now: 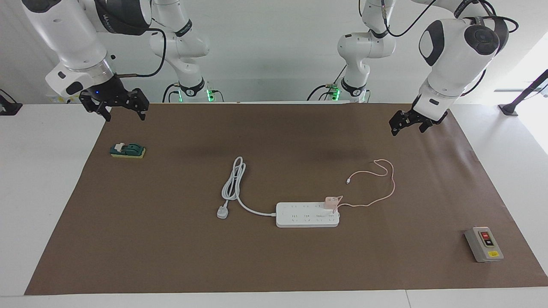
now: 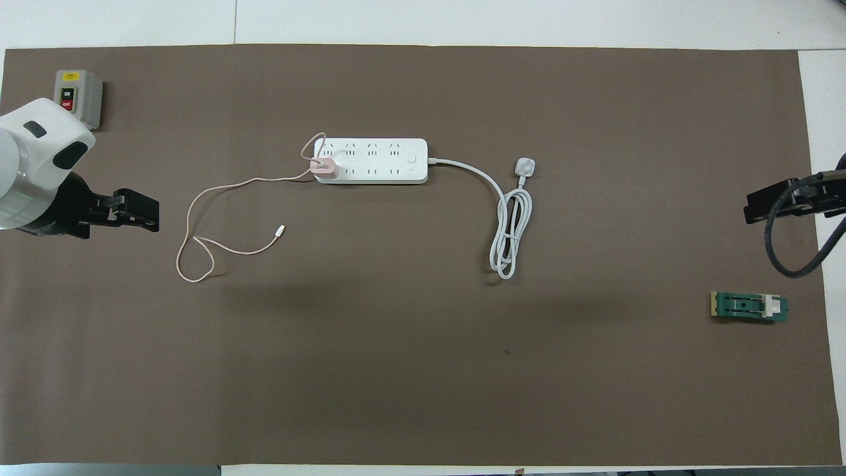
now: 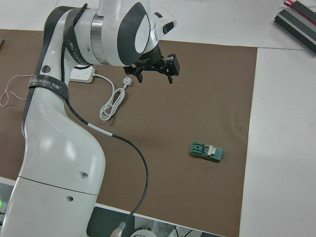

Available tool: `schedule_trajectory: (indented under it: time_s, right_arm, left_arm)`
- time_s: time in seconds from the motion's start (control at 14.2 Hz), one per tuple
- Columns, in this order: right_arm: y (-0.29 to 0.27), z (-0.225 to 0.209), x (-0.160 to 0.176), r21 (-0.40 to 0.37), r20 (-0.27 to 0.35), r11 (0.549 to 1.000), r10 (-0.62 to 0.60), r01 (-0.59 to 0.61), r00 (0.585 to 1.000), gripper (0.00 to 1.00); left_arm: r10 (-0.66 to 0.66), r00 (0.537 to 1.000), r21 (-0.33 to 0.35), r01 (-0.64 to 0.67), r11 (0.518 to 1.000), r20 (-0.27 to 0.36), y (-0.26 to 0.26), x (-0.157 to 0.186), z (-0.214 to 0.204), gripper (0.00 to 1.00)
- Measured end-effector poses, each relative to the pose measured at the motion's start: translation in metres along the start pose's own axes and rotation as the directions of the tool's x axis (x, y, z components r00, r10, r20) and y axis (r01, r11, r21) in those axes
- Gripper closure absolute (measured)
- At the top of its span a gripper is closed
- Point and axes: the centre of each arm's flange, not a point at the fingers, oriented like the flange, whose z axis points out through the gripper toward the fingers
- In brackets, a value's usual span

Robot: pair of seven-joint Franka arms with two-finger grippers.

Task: Unplug charger and place it aside

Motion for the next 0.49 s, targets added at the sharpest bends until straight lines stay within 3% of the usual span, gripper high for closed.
schedule_trajectory:
  time_s: [0.28, 0.49]
  right_arm:
    - [0.0, -0.0005, -0.0003, 0.0, -0.001, 1.0, 0.0, 0.0, 1.0, 0.0]
    - [0.0003, -0.0018, -0.0011, 0.0, -0.003, 1.0, 0.001, -0.001, 1.0, 0.0]
  left_arm:
    - [-0.007, 1.0, 0.0, 0.007, 1.0, 0.0, 0.0, 0.0, -0.0002, 0.0]
    - [-0.113, 0.994, -0.001, 0.113, 0.994, -0.006, 0.0016, 0.0006, -0.0005, 0.0]
